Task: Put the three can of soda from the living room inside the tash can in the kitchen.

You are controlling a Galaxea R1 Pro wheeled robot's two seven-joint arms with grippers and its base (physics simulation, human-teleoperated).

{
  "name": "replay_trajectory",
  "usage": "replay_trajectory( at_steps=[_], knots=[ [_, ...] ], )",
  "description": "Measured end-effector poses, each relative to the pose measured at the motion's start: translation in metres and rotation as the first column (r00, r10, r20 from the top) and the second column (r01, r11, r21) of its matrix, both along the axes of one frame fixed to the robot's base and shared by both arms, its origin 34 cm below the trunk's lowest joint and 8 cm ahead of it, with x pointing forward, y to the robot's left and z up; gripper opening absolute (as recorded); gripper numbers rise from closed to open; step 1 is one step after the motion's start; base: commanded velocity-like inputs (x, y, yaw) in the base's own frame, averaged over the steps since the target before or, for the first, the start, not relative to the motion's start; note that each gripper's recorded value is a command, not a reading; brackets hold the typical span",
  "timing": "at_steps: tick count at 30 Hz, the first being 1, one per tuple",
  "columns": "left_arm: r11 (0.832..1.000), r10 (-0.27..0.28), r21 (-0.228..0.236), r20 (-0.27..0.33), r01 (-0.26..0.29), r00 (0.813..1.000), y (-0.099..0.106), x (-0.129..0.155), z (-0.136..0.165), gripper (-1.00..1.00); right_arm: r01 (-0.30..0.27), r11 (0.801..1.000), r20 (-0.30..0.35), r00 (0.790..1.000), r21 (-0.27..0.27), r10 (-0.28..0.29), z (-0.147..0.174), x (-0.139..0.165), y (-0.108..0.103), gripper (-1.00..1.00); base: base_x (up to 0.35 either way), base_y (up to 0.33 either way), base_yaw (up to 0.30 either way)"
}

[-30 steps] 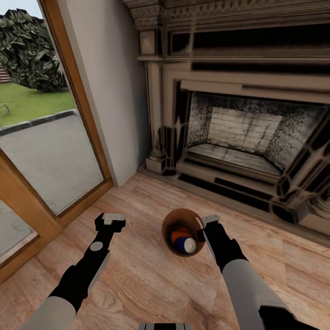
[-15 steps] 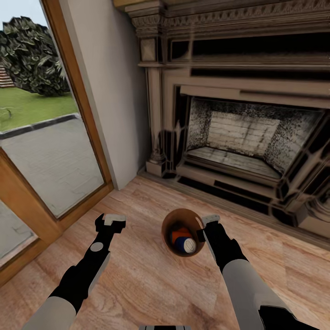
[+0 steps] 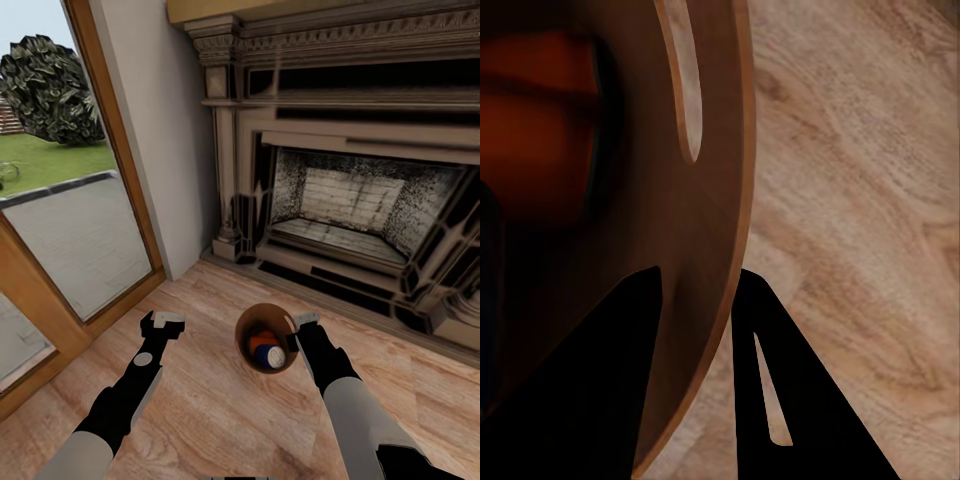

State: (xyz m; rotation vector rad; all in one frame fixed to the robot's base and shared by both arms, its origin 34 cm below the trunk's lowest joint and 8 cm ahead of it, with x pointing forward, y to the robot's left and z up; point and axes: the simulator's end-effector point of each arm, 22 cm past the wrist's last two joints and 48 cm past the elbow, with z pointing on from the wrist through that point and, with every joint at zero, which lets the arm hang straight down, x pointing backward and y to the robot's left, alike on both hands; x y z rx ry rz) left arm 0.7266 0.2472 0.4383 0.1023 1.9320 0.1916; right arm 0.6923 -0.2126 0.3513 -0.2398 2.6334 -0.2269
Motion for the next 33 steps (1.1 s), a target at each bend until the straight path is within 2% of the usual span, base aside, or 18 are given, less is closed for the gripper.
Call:
replay_trajectory(
  at_steps=[17, 26, 30, 33],
  knots=[
    [1.0, -0.003, -0.001, 0.007, 0.003, 1.0, -0.002, 0.0, 0.005, 1.0, 0.005, 1.0, -0.001, 1.0, 0.002, -0.005, 0.003, -0.001, -0.001, -1.0, 0.0, 0.0, 0.0],
    [1.0, -0.004, -0.008, 0.008, 0.004, 1.0, -0.006, 0.0, 0.005, 1.0, 0.056, 0.998, -0.019, 0.998, 0.031, -0.055, -0.002, -0.006, -0.009, -1.0, 0.0, 0.0, 0.0],
    [1.0, -0.004, -0.009, 0.008, 0.004, 1.0, -0.007, 0.0, 0.005, 1.0, 0.065, 0.997, -0.059, 0.996, 0.028, -0.063, -0.007, -0.015, -0.011, -1.0, 0.0, 0.0, 0.0],
    [1.0, -0.004, -0.01, 0.007, 0.004, 1.0, -0.007, 0.0, 0.005, 1.0, 0.112, 0.993, -0.156, 0.982, 0.036, -0.105, -0.02, -0.037, -0.019, -1.0, 0.0, 0.0, 0.0]
  ],
)
